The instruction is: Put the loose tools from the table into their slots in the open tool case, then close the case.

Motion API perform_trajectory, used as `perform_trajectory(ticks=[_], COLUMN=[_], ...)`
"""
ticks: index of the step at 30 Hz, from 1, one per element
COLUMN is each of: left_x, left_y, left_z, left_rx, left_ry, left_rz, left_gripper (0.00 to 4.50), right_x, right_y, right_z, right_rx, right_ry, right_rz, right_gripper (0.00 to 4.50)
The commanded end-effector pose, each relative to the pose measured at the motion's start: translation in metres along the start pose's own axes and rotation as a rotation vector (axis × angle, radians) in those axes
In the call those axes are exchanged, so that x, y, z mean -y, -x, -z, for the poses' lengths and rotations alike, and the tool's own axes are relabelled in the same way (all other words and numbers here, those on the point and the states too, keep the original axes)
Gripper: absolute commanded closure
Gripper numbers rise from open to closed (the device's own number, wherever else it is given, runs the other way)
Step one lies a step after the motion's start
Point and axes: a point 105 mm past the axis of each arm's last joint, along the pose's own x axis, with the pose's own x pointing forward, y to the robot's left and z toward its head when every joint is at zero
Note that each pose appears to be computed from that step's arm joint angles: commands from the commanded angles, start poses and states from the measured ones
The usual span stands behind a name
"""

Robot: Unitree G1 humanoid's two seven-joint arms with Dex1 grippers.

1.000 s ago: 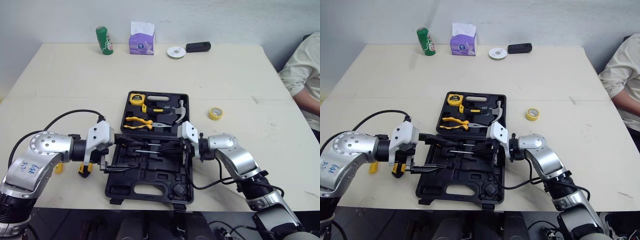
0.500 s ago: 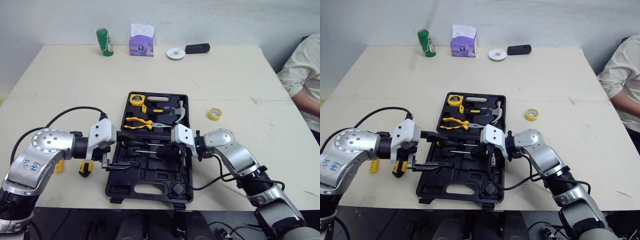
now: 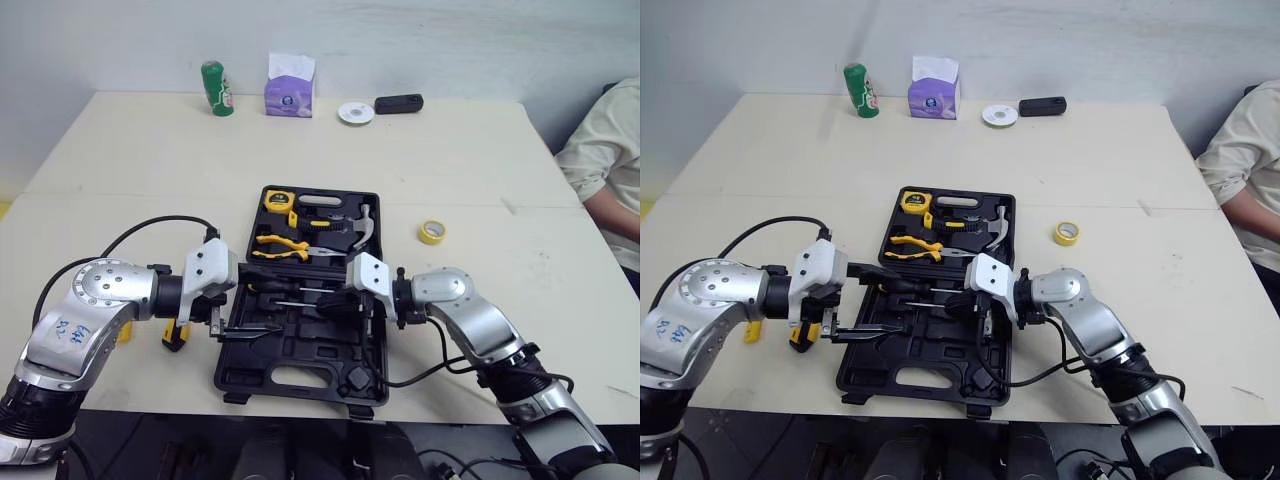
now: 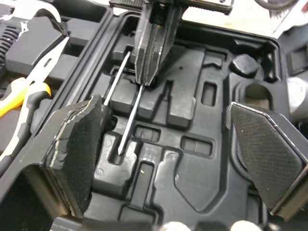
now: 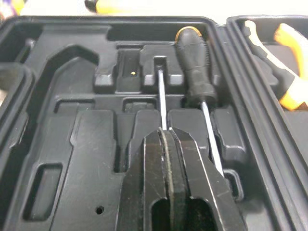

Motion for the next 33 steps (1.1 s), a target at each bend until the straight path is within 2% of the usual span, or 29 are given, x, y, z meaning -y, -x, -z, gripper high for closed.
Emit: perform_trajectory(ticks=[1,3,7,8,10,15,17,19,24,28,33], left_x=[-0.016,-0.017,-0.012,-0.012,-0.011,0.0,0.008,0.016,0.044,0.049,0.034], left_y=[0.019,0.028,0.054,0.07,0.1,0.182,0.212,0.236,0.298,0.304,0.27], left_z=[-0.006,-0.005,0.009,0.02,0.038,0.078,0.088,0.094,0.122,0.131,0.121], left_rx=[0.058,0.084,0.121,0.113,0.092,0.015,-0.039,-0.042,-0.113,-0.187,-0.112], left_ry=[0.007,0.052,0.167,0.207,0.264,0.359,0.359,0.39,0.466,0.453,0.424], left_rz=[-0.133,-0.168,-0.263,-0.345,-0.494,-0.842,-0.966,-1.055,-1.292,-1.316,-1.252], left_gripper=[0.0,0.0,0.0,0.0,0.0,0.0,0.0,0.0,0.0,0.0,0.0], right_x=[0.01,0.011,0.015,0.018,0.024,0.042,0.048,0.05,0.048,0.056,0.064], right_y=[0.024,0.036,0.065,0.08,0.108,0.184,0.219,0.247,0.302,0.321,0.308], right_z=[-0.027,-0.029,-0.027,-0.023,-0.016,0.013,0.026,0.036,0.054,0.061,0.054], right_rx=[0.099,0.105,0.098,0.084,0.051,-0.068,-0.112,-0.153,-0.247,-0.267,-0.255], right_ry=[0.011,-0.005,-0.06,-0.081,-0.112,-0.182,-0.211,-0.231,-0.249,-0.241,-0.205], right_rz=[0.074,0.084,0.143,0.183,0.263,0.494,0.605,0.693,0.835,0.909,0.86], right_gripper=[4.18,3.58,1.59,0.98,0.08,0.03,0.03,0.03,0.03,0.03,0.03])
